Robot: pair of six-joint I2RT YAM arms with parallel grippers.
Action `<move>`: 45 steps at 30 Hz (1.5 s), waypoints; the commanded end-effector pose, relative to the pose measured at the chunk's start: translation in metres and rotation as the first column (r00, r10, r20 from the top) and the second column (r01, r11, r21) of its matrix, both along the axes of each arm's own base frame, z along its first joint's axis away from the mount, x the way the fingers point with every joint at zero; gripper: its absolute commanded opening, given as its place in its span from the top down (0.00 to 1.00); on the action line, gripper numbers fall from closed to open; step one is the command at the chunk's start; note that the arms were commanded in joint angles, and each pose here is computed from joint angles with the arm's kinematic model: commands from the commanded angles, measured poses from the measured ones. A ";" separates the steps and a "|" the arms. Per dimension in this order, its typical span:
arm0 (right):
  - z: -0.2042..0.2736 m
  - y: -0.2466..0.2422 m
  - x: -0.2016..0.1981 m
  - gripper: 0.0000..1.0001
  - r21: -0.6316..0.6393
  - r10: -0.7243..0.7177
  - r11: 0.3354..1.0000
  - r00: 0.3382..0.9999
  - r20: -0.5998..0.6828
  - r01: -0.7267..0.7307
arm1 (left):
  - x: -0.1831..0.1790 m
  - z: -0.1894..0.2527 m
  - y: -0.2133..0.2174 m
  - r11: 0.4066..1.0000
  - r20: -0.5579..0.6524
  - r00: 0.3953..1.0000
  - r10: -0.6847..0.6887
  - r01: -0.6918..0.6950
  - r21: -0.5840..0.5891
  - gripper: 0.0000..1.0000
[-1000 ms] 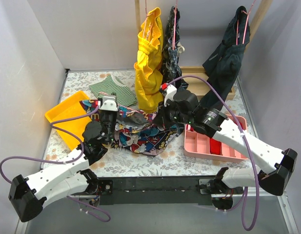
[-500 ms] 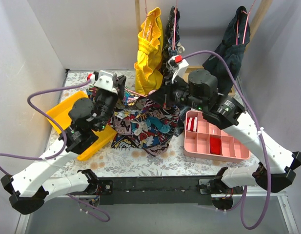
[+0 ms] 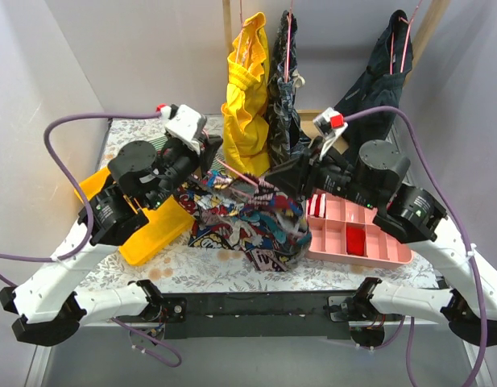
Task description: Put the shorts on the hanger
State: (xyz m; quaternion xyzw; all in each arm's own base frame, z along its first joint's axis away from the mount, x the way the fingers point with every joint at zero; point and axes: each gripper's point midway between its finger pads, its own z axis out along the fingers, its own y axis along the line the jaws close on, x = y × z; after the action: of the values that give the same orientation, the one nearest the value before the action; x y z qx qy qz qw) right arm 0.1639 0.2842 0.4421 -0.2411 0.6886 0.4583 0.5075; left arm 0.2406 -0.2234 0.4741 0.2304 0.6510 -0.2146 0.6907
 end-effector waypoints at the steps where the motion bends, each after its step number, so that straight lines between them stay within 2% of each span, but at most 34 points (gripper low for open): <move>1: 0.005 -0.022 -0.011 0.49 -0.054 0.022 0.998 0.987 0.159 -0.013 | -0.012 -0.032 -0.008 0.997 -0.066 0.995 -0.069 0.071 0.043 1.00; 3: -0.005 -0.033 -0.010 0.40 -0.123 0.016 0.992 0.979 0.202 0.009 | -0.013 -0.043 -0.012 0.995 -0.092 0.992 -0.082 0.087 0.051 1.00; 6: -0.038 -0.035 -0.016 0.33 -0.236 0.078 0.971 0.981 0.176 -0.035 | -0.015 -0.054 -0.015 0.993 -0.116 0.988 -0.099 0.106 0.055 1.00; 7: -0.058 -0.035 -0.020 0.32 -0.290 0.113 0.955 0.982 0.152 -0.065 | -0.014 -0.058 -0.016 0.992 -0.122 0.988 -0.098 0.106 0.061 1.00; 10: -0.089 -0.032 -0.030 0.32 -0.347 0.188 0.927 0.978 0.095 -0.144 | -0.011 -0.070 -0.018 0.992 -0.141 0.986 -0.090 0.101 0.074 1.00; 16: -0.123 -0.030 -0.034 0.30 -0.442 0.225 0.876 0.974 0.019 -0.193 | -0.007 -0.087 -0.022 0.991 -0.151 0.985 -0.086 0.101 0.090 1.00; 24: -0.163 -0.018 -0.048 0.27 -0.536 0.279 0.800 0.958 -0.066 -0.270 | -0.005 -0.089 -0.025 0.991 -0.149 0.985 -0.085 0.099 0.088 1.00; 27: -0.176 -0.008 -0.052 0.27 -0.561 0.281 0.780 0.956 -0.080 -0.276 | -0.004 -0.091 -0.027 0.991 -0.152 0.985 -0.088 0.102 0.090 1.00; 31: -0.197 -0.002 -0.040 0.28 -0.627 0.182 0.755 0.980 -0.083 -0.194 | -0.004 -0.091 -0.028 0.991 -0.148 0.985 -0.091 0.105 0.087 1.00; 34: -0.196 0.000 -0.027 0.38 -0.623 0.115 0.773 0.992 -0.046 -0.118 | -0.005 -0.090 -0.029 0.990 -0.146 0.984 -0.098 0.111 0.085 1.00; 36: -0.187 0.009 -0.027 0.43 -0.565 0.129 0.816 0.991 -0.023 -0.120 | -0.005 -0.091 -0.029 0.990 -0.147 0.984 -0.101 0.114 0.087 1.00; 40: -0.187 0.015 -0.026 0.51 -0.550 0.135 0.826 0.991 -0.018 -0.123 | -0.006 -0.091 -0.028 0.990 -0.143 0.984 -0.103 0.115 0.081 1.00; 41: -0.188 0.015 -0.026 0.62 -0.551 0.133 0.826 0.991 -0.016 -0.120 | -0.007 -0.090 -0.028 0.990 -0.143 0.984 -0.105 0.117 0.079 1.00; 43: -0.190 0.017 -0.026 0.69 -0.543 0.140 0.830 0.990 -0.017 -0.127 | -0.007 -0.090 -0.028 0.990 -0.141 0.984 -0.106 0.118 0.079 1.00; 44: -0.190 0.017 -0.027 0.87 -0.542 0.143 0.830 0.990 -0.018 -0.130 | -0.007 -0.090 -0.029 0.990 -0.141 0.984 -0.108 0.120 0.076 1.00; 45: -0.192 0.017 -0.028 0.98 -0.543 0.147 0.829 0.989 -0.024 -0.137 | -0.007 -0.089 -0.028 0.990 -0.140 0.984 -0.108 0.119 0.073 1.00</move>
State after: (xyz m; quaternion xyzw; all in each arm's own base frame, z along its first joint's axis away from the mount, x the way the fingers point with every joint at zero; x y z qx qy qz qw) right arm 0.1325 0.2927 0.2360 -0.4424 0.7804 0.2564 0.3600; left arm 0.2394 -0.2510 0.3633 0.2889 0.7149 -0.2173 0.5985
